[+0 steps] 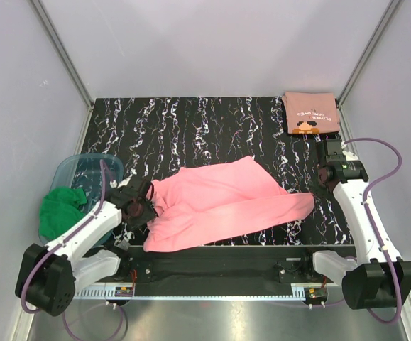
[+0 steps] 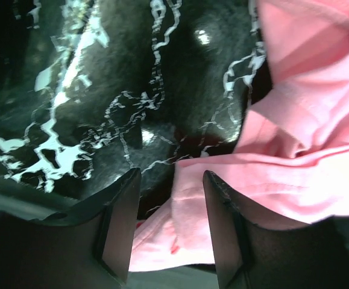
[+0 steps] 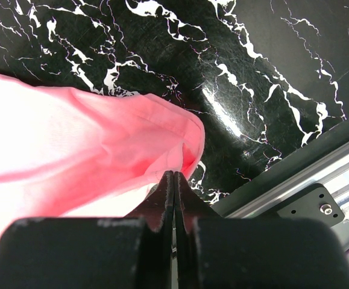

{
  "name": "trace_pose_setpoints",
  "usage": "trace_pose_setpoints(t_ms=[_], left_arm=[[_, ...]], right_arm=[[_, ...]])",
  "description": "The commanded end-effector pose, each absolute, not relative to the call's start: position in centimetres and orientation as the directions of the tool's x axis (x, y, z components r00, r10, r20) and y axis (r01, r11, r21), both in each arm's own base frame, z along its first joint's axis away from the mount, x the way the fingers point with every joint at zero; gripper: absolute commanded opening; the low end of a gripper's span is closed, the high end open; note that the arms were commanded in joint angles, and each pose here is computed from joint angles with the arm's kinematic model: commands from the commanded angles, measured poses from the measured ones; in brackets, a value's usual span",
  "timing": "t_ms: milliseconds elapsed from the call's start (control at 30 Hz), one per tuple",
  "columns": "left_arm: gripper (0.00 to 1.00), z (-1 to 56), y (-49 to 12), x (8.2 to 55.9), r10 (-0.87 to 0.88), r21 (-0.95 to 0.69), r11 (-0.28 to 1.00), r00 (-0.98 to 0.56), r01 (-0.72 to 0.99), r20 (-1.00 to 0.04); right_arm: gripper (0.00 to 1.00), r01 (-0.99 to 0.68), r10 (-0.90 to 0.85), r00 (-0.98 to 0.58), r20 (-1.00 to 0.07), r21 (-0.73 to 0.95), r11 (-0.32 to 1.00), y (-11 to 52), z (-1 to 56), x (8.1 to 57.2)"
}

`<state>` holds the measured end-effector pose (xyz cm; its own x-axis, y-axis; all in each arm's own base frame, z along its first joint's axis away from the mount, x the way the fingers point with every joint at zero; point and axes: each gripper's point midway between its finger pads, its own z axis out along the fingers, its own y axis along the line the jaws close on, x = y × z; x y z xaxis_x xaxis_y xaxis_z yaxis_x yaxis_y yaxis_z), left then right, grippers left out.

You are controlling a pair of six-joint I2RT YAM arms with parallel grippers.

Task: Fold and stack the t-shirts
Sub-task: Flatten the tshirt out

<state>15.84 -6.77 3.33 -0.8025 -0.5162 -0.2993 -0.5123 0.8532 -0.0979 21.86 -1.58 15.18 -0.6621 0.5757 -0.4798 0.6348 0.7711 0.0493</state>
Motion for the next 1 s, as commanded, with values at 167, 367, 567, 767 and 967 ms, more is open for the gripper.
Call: trace_pose_setpoints(t_ms=[167,367,567,767,967], left_arm=[[0.49,3.5,-8.1,18.3,-0.529,-0.179,0.848,-0.786,-0.498,-0.319],[0.39,3.6,-8.5,18.1,-0.55,-0.219,0.835,-0.774,-0.505,-0.313],[0.11,3.8,-8.2,18.6,-0.552,-0.23,0.834,-0.761,-0.502,-0.341],[0.0,6.1,-8.1,19.9,-0.53,-0.273,0.848,-0.738,-0.454,-0.418],[0.0,13.1,-7.8,22.7,-0.474,-0.341,0.88,-0.652,-0.33,-0.591]], right_arm=[[0.0,0.625,0.569,-0.654,-0.498,0.069,0.778,-1.6,15.5,22.2],[0.0,0.625,0.57,-0.653,-0.498,0.071,0.777,-1.6,15.6,22.2],[0.0,0.622,0.572,-0.654,-0.495,0.08,0.779,-1.4,15.6,22.3],[0.0,0.599,0.567,-0.668,-0.483,0.103,0.794,-0.8,15.7,22.8],[0.0,0.523,0.529,-0.689,-0.496,0.166,0.836,0.4,17.4,24.1]])
